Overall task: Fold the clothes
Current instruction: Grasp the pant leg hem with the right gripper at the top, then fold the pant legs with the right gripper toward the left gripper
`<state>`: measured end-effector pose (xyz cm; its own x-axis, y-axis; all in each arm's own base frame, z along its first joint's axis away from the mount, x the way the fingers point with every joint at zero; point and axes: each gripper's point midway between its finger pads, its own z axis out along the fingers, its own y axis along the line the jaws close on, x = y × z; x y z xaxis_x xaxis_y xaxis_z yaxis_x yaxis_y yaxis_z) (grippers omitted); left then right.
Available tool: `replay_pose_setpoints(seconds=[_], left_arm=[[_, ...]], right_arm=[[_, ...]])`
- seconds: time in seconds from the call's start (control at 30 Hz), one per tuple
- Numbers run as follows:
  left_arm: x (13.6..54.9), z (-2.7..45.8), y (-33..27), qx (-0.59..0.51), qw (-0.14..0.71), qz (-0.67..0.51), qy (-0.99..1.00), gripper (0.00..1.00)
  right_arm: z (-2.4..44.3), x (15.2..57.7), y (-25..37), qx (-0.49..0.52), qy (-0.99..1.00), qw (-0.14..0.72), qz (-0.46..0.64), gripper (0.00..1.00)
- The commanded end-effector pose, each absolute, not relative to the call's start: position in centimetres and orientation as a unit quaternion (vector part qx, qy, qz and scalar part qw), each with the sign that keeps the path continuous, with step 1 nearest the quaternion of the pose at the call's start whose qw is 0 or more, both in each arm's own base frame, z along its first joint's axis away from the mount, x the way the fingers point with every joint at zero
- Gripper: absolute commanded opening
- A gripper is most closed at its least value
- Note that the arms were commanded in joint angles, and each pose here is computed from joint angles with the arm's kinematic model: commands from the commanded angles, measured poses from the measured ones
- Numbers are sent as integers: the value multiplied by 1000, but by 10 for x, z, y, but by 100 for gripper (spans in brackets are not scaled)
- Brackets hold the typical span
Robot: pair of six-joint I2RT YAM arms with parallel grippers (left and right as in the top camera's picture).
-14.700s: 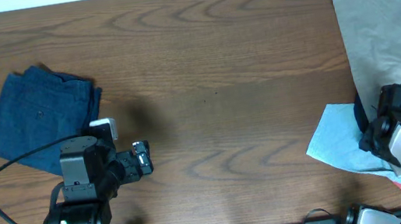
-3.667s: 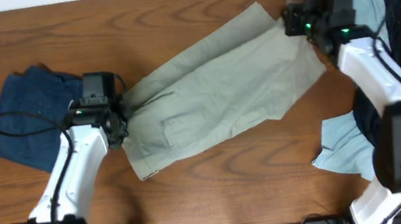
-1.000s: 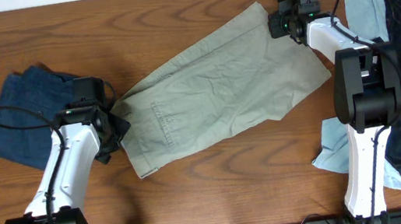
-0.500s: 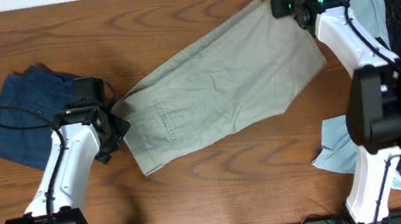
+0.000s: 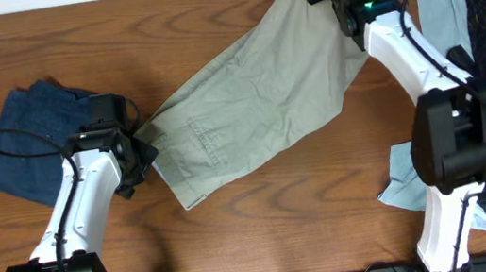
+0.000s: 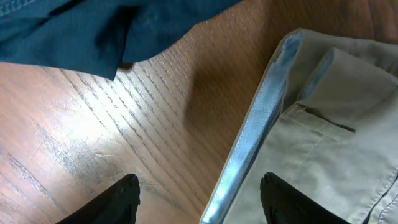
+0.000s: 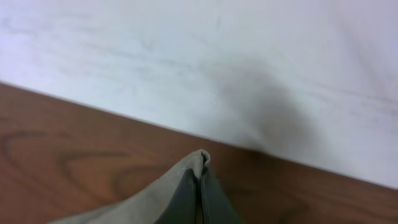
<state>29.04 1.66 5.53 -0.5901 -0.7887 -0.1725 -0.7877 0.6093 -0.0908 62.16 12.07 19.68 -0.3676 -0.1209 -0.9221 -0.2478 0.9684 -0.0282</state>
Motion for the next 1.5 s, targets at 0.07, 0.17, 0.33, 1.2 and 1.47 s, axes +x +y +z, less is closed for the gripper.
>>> replay_pose_setpoints(seconds=[0.07,0.17,0.33,1.2,1.47], left_arm=[[285,51,16,-439,88,3,894,64],[285,51,16,-439,88,3,894,64],[285,51,16,-439,88,3,894,64],[296,2,-41,-352,-7,-119,928,94],[278,-25,-80,-310,-83,-153,935,51]], right_arm=[[152,640,117,-71,830,550,52,1],[127,645,113,-42,837,542,53,33],[109,639,109,-39,856,513,50,99],[124,454,52,-21,984,177,9,99],[116,422,77,-48,990,111,78,70]])
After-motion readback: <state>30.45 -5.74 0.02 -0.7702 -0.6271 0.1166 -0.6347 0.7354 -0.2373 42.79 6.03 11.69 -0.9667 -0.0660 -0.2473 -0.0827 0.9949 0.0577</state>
